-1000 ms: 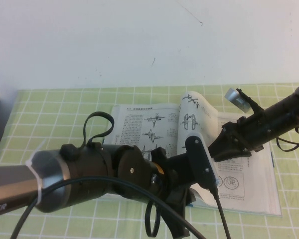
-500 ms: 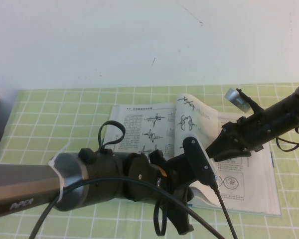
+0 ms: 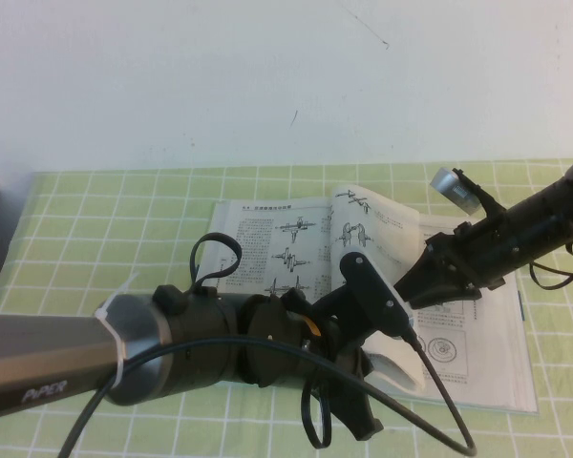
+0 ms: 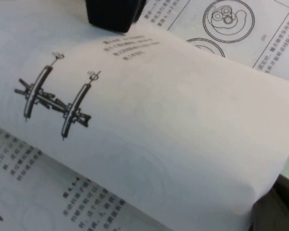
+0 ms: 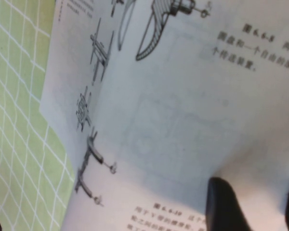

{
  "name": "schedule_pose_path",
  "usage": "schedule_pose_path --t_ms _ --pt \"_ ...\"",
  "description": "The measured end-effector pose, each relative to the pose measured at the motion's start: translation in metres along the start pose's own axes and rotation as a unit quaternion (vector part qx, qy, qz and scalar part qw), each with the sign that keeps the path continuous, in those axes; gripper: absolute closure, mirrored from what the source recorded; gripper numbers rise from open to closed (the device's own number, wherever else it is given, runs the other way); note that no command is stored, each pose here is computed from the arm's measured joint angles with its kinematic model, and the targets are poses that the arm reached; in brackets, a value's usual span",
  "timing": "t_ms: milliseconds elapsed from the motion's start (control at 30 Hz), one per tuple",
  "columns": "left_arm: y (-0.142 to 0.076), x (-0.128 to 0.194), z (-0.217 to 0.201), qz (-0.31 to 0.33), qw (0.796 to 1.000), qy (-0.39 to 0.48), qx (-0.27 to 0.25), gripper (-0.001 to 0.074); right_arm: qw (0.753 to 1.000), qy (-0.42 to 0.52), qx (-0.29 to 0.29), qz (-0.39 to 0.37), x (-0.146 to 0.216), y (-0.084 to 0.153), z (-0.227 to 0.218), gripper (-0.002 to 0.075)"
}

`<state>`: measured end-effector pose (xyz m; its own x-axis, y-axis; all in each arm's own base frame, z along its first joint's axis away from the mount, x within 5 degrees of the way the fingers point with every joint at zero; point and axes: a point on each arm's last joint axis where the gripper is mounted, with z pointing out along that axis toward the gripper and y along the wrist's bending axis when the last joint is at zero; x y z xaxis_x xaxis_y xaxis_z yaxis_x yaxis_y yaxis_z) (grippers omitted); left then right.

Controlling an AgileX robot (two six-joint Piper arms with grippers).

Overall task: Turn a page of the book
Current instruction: Open the closed book

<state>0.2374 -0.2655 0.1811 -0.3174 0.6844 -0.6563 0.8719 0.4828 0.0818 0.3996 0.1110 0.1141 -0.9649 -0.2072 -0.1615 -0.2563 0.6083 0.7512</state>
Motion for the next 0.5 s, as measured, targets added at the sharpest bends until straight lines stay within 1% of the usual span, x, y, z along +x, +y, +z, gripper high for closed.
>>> schedule_pose_path --t_ms 267,367,500 --pt "0.002 -0.001 0.0 -0.057 0.998 -0.008 -0.008 0.0738 0.999 -0.021 0.01 -0.029 -0.002 0.02 -0.022 0.0434" --pt "0.002 -0.002 0.0 -0.067 0.998 -0.013 -0.012 0.0738 0.998 -0.018 0.031 -0.05 -0.001 0.026 -0.033 0.0434" --pt "0.002 -0.002 0.0 -0.073 0.997 -0.014 -0.013 0.0738 0.996 0.008 0.066 -0.055 0.004 0.025 -0.04 0.0435"
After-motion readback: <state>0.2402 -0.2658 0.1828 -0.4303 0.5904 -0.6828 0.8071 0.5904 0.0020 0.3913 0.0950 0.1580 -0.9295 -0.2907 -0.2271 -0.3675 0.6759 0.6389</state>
